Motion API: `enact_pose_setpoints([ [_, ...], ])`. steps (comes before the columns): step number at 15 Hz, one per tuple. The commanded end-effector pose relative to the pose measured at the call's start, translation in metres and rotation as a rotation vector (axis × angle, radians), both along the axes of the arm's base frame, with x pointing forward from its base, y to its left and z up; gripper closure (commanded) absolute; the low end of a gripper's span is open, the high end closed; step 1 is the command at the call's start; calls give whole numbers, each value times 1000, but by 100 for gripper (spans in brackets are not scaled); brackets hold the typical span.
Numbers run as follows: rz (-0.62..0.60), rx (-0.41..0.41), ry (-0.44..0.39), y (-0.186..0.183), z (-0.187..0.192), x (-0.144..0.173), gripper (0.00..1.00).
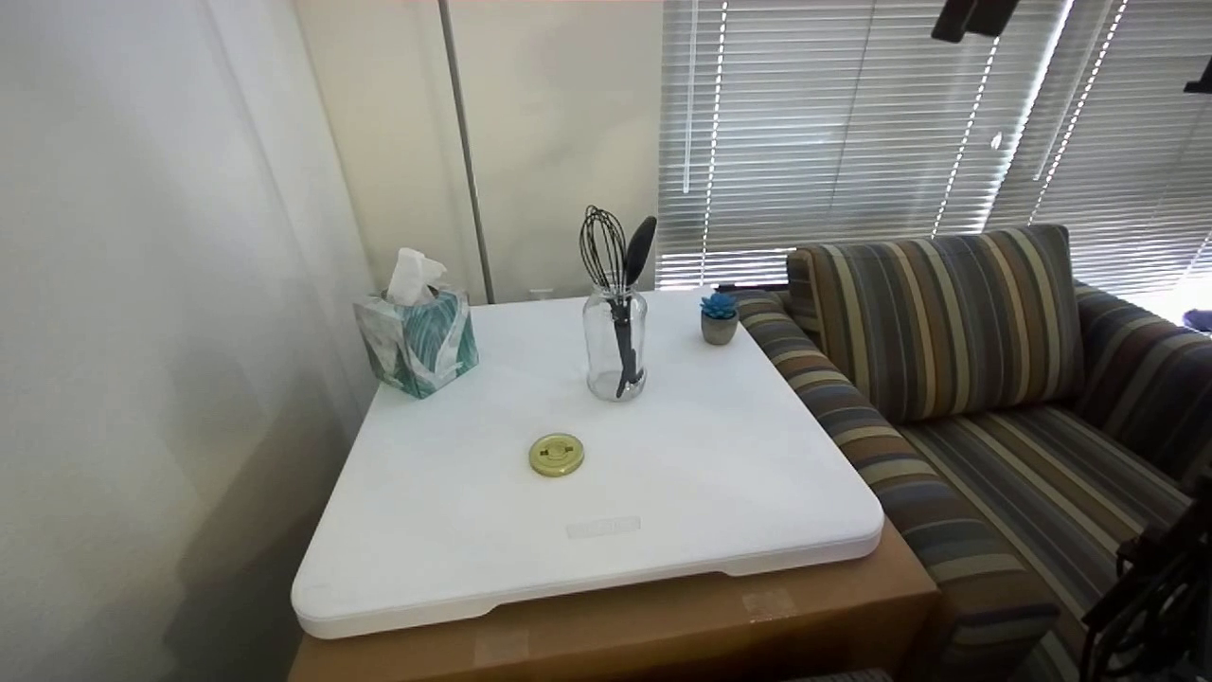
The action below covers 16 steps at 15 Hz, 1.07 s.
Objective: Move the flowerpot to the front left of side of the table
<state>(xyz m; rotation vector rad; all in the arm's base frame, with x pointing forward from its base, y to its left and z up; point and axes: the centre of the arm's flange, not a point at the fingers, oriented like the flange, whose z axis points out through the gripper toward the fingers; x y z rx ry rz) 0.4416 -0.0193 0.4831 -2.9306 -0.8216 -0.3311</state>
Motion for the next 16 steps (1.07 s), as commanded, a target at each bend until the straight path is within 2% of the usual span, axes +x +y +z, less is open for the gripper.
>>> enact_pose_setpoints([
  [1,72,-26,-16,-19,-1,75,0],
  [4,129,-12,-6,-30,-14,127,0],
  [8,106,82,22,-65,-60,167,0],
  [10,87,140,50,-88,-87,166,0],
  [11,80,93,24,-67,-74,150,0],
  [13,73,96,37,-76,-88,153,0],
  [16,81,100,24,-64,-77,154,0],
])
